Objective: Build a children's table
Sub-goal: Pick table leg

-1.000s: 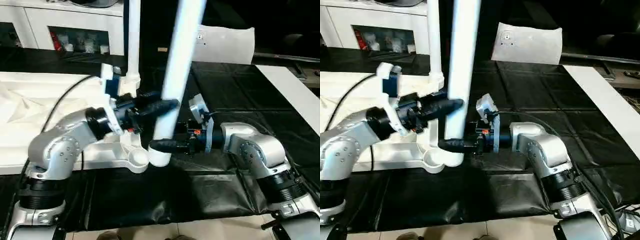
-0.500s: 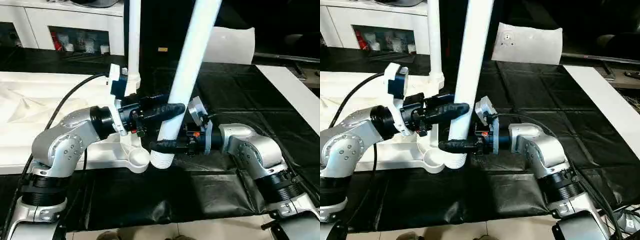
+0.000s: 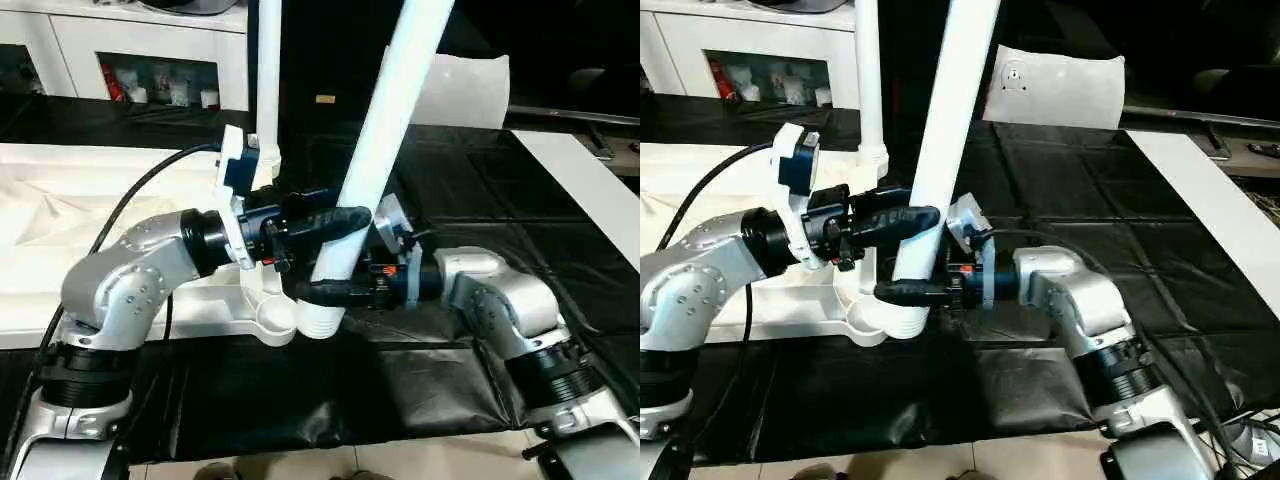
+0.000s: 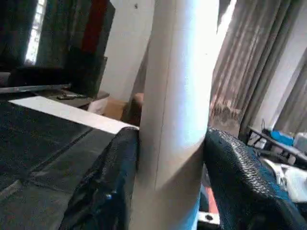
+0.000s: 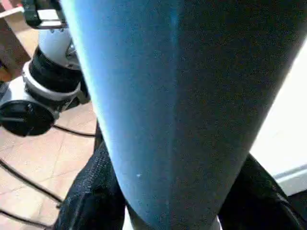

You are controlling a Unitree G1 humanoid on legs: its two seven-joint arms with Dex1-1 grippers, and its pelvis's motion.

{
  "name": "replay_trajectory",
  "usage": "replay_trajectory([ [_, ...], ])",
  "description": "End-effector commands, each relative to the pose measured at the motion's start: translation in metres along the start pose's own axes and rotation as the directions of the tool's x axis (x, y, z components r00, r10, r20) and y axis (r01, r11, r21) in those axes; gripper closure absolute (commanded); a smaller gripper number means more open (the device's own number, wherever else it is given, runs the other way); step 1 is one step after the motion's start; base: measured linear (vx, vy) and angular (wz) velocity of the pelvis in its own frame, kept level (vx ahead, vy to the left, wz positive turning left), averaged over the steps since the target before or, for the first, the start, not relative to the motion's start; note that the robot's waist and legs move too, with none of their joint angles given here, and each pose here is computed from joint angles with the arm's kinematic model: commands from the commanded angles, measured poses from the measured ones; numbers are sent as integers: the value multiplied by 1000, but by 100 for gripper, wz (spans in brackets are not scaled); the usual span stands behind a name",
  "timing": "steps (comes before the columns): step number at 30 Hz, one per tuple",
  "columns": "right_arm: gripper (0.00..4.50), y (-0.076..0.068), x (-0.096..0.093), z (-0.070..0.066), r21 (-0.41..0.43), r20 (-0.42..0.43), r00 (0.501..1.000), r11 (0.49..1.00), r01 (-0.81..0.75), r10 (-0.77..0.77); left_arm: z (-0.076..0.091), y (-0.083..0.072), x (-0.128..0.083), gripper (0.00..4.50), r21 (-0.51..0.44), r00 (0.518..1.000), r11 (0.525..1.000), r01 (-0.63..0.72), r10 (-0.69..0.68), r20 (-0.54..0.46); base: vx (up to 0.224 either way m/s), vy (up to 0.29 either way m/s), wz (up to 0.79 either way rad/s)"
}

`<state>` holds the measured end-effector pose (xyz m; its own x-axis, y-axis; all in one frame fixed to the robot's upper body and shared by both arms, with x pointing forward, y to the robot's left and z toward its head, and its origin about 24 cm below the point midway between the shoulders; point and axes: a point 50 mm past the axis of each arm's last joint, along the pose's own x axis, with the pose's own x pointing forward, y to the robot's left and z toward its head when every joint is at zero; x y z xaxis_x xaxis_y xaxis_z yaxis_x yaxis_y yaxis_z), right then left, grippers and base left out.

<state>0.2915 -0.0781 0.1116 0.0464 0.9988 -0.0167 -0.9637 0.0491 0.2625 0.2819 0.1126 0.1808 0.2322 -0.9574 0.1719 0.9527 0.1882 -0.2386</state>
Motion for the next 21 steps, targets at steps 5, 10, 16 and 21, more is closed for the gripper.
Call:
replay_trajectory([
  [5,256,-5,-1,-1,12,106,986,992,128,-129,15,-17,15,145,-12,988,999,51,-49,148,0,0,0],
  [10,256,-6,0,-3,59,148,968,979,194,-201,20,-14,11,111,-33,973,999,-40,47,227,0,0,0],
  [16,256,-8,-10,-5,49,220,905,931,362,-364,10,5,-18,92,25,913,929,-369,357,199,0,0,0],
  [21,257,-1,-22,-18,18,188,845,862,507,-501,-14,15,-48,76,137,795,783,-607,600,88,0,0,0],
])
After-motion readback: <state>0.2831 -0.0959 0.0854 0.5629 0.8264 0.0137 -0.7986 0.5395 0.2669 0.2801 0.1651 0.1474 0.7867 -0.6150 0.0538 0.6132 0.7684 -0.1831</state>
